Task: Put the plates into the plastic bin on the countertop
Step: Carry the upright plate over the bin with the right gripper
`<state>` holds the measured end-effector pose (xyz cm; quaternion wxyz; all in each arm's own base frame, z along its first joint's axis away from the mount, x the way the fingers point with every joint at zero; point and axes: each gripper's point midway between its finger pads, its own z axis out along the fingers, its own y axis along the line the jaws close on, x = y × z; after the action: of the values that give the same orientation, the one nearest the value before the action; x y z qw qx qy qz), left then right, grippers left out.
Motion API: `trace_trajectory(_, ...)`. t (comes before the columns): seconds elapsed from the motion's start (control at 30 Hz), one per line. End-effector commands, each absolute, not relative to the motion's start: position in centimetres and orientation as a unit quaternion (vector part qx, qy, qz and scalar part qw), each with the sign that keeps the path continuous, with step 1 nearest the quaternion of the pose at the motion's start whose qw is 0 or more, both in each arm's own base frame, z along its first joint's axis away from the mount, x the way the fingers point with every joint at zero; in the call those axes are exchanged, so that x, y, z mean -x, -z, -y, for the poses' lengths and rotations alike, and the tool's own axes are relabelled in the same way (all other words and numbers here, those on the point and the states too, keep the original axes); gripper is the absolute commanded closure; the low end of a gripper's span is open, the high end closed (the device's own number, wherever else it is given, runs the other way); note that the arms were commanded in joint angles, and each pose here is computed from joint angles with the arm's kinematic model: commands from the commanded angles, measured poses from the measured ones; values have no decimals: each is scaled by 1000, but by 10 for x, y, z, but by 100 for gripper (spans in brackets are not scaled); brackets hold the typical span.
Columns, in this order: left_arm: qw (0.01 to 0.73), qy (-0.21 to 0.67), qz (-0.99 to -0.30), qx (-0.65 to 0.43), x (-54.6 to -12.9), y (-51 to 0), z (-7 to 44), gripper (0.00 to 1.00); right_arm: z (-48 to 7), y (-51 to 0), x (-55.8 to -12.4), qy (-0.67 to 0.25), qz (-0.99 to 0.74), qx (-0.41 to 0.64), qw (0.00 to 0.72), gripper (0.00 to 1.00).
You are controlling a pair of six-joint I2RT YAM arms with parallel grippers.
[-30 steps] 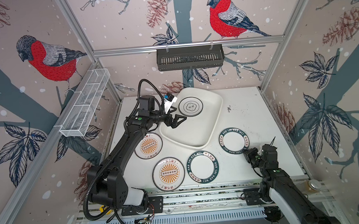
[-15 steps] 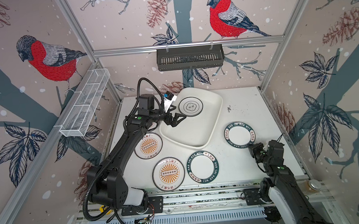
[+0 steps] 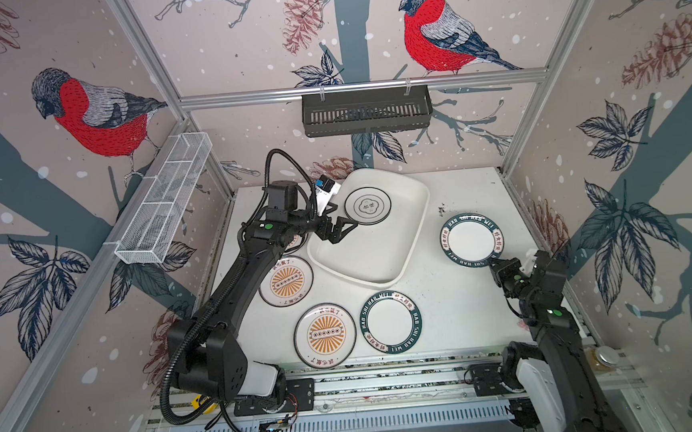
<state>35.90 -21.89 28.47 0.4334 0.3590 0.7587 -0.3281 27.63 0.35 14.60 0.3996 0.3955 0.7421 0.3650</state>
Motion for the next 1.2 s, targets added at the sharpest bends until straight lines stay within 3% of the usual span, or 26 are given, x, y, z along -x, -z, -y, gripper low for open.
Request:
trace_trajectory(0.0,435,316,-766,-352,-363,-284,216,2,-7,-172,-286,-375,-744,-353,425,99)
trace_trajectory(0.3,449,280,-782,-329,-378,-289,205,2,-27,-216,-318,-371,-765,-284,444,99)
trace_trajectory(0.63,464,252,-794,-300,-386,-300,182,2,-114,-256,-375,-386,-800,-158,430,99)
trace_trajectory(1.17,483,246,-792,-281,-387,-315,158,2,-230,-213,-450,-421,-834,-63,352,99)
